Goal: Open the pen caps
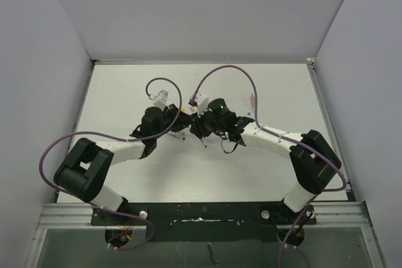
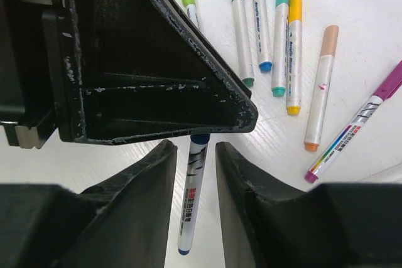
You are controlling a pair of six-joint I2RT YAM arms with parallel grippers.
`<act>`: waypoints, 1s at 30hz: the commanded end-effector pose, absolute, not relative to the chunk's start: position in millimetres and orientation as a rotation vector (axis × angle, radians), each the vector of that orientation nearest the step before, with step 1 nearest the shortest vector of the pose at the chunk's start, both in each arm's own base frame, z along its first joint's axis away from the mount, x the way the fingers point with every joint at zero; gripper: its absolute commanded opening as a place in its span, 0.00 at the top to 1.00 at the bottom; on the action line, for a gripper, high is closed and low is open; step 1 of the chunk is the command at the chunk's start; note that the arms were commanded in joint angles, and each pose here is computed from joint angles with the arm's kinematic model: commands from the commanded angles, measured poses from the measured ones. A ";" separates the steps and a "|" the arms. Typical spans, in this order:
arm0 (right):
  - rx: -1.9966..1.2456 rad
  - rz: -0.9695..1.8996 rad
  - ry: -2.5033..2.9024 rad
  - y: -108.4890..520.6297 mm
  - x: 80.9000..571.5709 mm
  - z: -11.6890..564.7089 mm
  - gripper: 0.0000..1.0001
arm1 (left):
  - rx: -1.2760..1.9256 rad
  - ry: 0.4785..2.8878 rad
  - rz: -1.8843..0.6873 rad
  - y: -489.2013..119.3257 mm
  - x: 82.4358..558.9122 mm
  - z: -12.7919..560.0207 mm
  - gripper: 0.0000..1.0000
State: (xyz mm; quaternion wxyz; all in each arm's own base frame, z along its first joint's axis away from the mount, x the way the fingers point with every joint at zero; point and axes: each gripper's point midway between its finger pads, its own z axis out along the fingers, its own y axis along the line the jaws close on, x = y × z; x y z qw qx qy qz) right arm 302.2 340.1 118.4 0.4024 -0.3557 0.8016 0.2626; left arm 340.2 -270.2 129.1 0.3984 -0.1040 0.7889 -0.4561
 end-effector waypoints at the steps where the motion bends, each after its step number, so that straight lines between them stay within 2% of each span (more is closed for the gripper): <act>1: -0.880 0.688 1.931 355.2 314.1 144.1 0.70 | -0.235 1.864 -1.204 -274.0 345.8 171.3 1.00; 3: -0.878 0.688 1.933 355.2 314.4 143.4 0.75 | -0.237 1.859 -1.203 -273.0 345.6 173.3 1.00; 7: -0.873 0.688 1.935 354.8 314.1 142.6 0.99 | -0.245 1.848 -1.194 -270.5 346.3 177.4 1.00; 13: -0.875 0.685 1.953 350.0 308.9 137.3 1.00 | -0.293 1.814 -1.140 -258.0 353.0 186.5 1.00; 24: -0.871 0.655 2.043 318.9 281.5 109.8 1.00 | -0.492 1.679 -0.960 -163.0 411.2 222.8 1.00; 30: -0.857 0.629 2.040 307.2 282.7 118.2 1.00 | -0.540 1.662 -0.936 -136.3 428.6 226.8 1.00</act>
